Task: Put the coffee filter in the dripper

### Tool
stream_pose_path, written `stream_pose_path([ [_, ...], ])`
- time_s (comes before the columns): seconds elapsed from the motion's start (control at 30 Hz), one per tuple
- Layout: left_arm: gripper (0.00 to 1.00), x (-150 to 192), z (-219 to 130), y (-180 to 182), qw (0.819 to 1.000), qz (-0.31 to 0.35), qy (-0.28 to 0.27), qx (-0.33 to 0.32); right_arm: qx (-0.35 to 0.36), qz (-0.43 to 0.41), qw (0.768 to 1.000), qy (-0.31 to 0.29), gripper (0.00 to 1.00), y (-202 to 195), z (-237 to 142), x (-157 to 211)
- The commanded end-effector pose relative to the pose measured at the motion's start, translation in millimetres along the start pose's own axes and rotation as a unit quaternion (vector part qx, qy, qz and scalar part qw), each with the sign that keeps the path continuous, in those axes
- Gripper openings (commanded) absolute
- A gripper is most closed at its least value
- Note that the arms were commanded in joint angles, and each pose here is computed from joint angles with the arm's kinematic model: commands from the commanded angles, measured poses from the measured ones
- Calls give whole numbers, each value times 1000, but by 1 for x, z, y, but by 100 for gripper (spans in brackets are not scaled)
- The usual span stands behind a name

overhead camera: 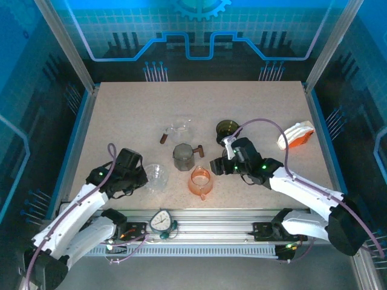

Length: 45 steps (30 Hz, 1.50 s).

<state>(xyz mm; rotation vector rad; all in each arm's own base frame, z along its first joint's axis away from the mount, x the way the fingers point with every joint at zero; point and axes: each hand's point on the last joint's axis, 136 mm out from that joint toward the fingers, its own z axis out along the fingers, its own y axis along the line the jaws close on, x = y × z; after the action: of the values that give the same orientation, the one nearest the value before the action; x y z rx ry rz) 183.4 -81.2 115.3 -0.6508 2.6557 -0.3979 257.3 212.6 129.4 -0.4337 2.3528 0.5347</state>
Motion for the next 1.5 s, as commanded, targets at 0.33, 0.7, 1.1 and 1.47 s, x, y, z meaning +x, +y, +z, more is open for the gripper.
stream_pose_path([
  [0.33, 0, 25, -56, -161, 970, 147, 48, 187, 49, 45, 997, -29, 78, -43, -28, -1],
  [0.7, 0, 36, -19, -197, 965, 159, 89, 190, 52, 51, 997, -29, 78, -49, -40, 10],
  [1.1, 0, 38, -15, -190, 967, 170, 96, 165, 50, 55, 997, -31, 78, -50, -40, 10],
  [1.47, 0, 42, -7, -178, 968, 184, 98, 138, 47, 58, 997, -31, 79, -49, -40, 10],
])
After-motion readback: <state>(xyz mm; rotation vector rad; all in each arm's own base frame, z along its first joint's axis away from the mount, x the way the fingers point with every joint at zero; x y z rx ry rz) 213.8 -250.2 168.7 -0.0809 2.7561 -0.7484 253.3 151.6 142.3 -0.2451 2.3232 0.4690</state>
